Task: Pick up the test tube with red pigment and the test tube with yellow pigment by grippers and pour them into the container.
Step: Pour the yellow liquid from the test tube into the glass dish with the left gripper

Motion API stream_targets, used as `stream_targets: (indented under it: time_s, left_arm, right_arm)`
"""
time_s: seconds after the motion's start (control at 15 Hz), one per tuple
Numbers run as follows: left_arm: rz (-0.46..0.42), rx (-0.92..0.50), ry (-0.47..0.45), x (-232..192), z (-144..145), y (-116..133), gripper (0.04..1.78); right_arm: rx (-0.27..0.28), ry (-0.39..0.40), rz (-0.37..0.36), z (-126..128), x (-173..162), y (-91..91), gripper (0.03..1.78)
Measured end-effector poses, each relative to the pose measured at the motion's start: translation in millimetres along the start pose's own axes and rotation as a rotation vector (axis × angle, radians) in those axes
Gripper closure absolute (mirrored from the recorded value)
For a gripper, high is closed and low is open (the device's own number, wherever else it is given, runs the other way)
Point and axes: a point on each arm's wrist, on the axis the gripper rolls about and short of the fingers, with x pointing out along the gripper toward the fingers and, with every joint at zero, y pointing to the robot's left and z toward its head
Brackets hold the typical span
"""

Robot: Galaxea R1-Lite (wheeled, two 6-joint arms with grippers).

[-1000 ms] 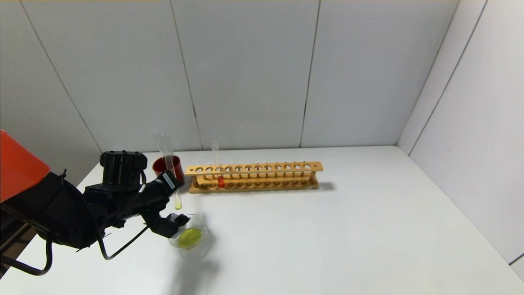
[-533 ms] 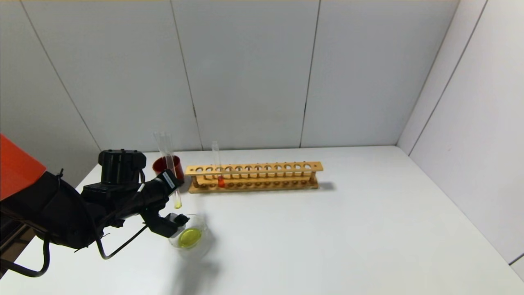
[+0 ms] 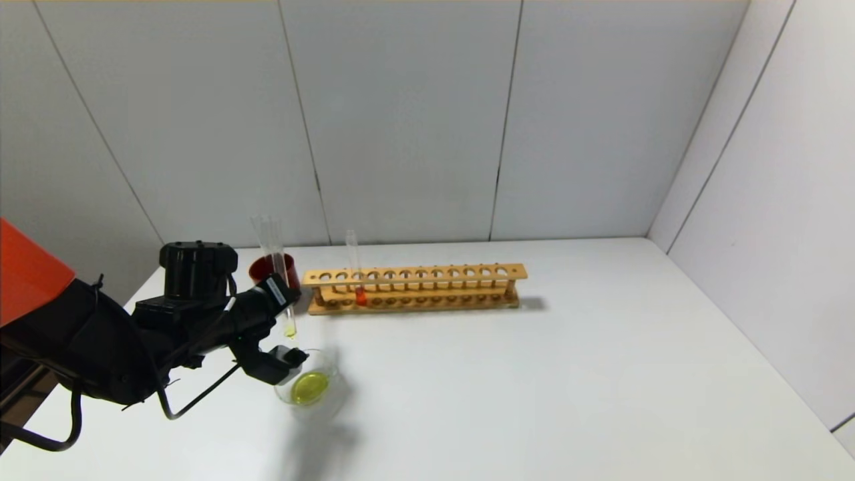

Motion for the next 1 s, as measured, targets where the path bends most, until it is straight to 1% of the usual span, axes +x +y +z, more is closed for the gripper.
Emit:
stream_targets:
  time_s: [1.0]
  left_arm:
    - [0.015,0.027,-0.017,-5.5,6.0,5.2,1.50]
  right_arm:
    - [0.000,0.000,-0.001,0.0,0.0,0.0,0.06]
